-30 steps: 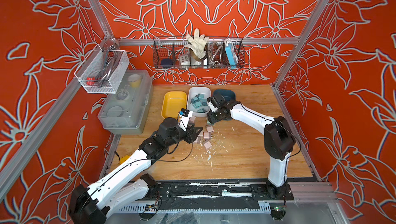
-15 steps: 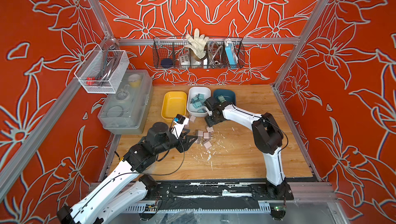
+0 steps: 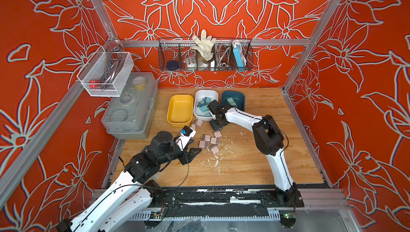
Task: Place the plugs by color into the storage box
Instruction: Pick up the plug from the center of the board.
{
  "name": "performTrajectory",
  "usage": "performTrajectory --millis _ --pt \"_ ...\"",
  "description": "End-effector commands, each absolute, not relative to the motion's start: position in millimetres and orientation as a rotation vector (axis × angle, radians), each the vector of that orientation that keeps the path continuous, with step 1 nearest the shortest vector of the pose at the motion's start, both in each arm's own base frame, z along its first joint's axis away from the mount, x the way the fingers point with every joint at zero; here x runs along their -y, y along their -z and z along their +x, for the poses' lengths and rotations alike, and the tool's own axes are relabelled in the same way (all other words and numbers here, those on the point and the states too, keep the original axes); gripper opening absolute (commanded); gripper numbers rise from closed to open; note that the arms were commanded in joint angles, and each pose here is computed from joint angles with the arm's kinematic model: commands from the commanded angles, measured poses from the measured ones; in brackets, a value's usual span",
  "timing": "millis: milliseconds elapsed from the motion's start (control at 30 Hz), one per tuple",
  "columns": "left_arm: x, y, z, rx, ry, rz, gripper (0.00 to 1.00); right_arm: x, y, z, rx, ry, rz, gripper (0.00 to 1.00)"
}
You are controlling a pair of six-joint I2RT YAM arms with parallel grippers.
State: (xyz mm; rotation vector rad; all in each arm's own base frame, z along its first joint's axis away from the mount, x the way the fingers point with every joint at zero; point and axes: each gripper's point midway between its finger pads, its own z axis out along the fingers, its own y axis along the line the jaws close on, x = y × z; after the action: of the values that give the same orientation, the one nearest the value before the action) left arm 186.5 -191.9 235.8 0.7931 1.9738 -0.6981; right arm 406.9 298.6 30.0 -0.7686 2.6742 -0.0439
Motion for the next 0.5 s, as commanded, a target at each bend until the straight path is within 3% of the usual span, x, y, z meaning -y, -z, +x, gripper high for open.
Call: performTrajectory --millis 0,467 --pt "191.7 -233.9 184.7 -1.983 0.705 0.811 0.61 -299.9 -5.1 397.3 -2.730 0.050 -0.819 0.66" --pt "186.2 -236.5 188.4 -1.982 0.720 0.751 0.61 -301.2 -29.6 385.0 -2.698 -0.056 -0.781 0.51"
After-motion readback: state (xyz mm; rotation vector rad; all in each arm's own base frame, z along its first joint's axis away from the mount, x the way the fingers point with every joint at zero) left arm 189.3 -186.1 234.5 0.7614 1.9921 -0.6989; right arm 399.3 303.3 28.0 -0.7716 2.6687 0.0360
